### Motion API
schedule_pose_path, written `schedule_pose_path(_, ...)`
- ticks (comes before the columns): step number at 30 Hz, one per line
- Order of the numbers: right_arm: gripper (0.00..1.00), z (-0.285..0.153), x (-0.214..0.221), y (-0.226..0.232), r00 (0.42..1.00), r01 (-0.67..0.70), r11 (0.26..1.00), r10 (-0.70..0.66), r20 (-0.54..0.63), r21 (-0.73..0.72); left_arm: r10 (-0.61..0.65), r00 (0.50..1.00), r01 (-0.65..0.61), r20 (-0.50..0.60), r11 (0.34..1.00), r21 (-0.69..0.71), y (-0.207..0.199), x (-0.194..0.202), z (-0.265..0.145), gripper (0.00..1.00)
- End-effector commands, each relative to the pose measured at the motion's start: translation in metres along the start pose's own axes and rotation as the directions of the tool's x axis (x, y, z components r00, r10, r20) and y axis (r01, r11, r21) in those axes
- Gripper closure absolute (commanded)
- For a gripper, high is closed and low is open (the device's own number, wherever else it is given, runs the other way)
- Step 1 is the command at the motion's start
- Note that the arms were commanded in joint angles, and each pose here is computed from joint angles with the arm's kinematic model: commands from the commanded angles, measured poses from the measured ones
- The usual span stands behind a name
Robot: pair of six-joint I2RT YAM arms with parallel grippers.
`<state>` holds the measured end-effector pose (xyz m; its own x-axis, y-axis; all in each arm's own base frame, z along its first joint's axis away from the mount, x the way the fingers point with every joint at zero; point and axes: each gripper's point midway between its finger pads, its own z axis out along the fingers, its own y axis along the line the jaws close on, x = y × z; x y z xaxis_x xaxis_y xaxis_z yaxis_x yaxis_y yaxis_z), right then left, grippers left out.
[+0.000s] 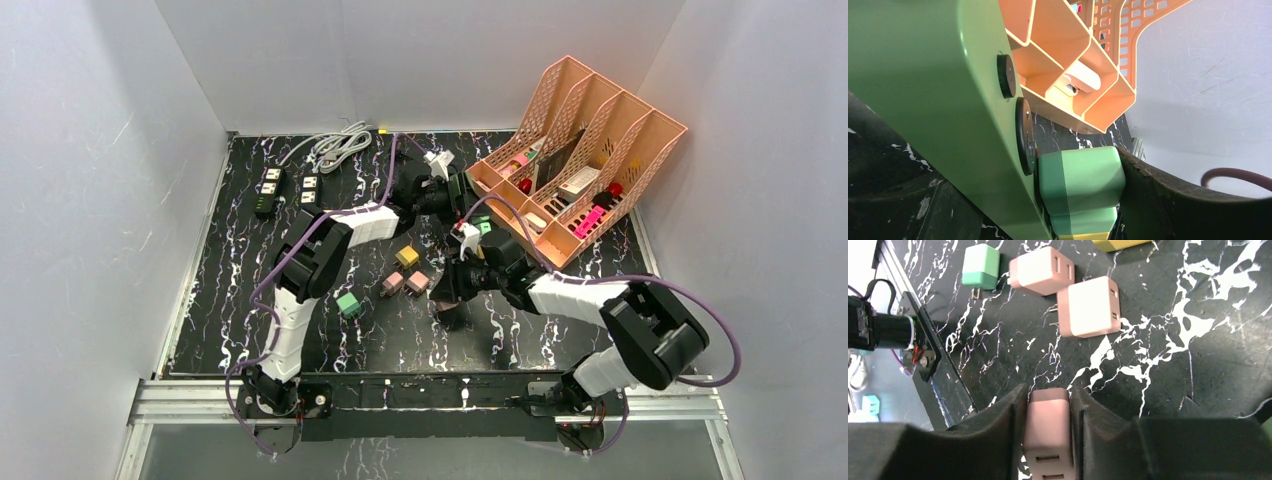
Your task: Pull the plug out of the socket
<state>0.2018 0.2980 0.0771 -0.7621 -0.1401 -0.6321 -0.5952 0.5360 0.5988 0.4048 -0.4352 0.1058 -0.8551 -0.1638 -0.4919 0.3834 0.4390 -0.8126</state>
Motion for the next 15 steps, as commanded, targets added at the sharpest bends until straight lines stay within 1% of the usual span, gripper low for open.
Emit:
schedule_pose_path(1,0.49,0.013,-0.014,0.001,0.999,0.024,1.000,-0.023,0.032,-0.012,0.112,0.994,-0.112,0.006,0.994,0.014,0.000,-0.017,-0.011,0.33)
schedule_pose_path(2,0.44,0.013,-0.016,-0.003,0.999,0.028,1.000,-0.028,0.028,0.014,0.109,0.994,-0.109,0.004,0.994,0.016,0.001,-0.017,-0.012,0.33)
schedule_pose_path(3,0.14,0.006,-0.033,-0.014,0.994,0.102,0.987,-0.106,0.030,0.122,0.099,0.995,-0.099,-0.001,0.995,0.021,0.001,-0.017,-0.014,0.32)
schedule_pose_path(4,0.03,-0.002,-0.047,-0.012,0.988,0.131,0.980,-0.141,0.060,0.153,0.100,0.995,-0.100,-0.002,0.995,0.023,0.000,-0.018,-0.015,0.31)
schedule_pose_path(6,0.02,-0.024,-0.079,-0.005,0.963,0.189,0.956,-0.225,0.149,0.225,0.099,0.995,-0.099,-0.004,0.995,0.021,0.000,-0.019,-0.018,0.30)
schedule_pose_path(8,0.02,-0.052,-0.110,0.006,0.919,0.228,0.930,-0.303,0.251,0.288,0.101,0.995,-0.101,0.000,0.995,0.022,0.000,-0.022,-0.020,0.30)
schedule_pose_path(11,0.02,-0.097,-0.147,0.012,0.851,0.215,0.908,-0.355,0.387,0.361,0.102,0.995,-0.102,0.001,0.994,0.038,-0.005,-0.023,-0.021,0.30)
schedule_pose_path(13,0.02,-0.118,-0.158,0.001,0.840,0.172,0.898,-0.348,0.415,0.404,0.098,0.995,-0.098,0.003,0.994,0.051,-0.008,-0.025,-0.021,0.29)
schedule_pose_path(15,0.02,-0.125,-0.159,-0.021,0.865,0.120,0.878,-0.321,0.385,0.464,0.092,0.996,-0.092,0.005,0.994,0.067,-0.013,-0.025,-0.022,0.29)
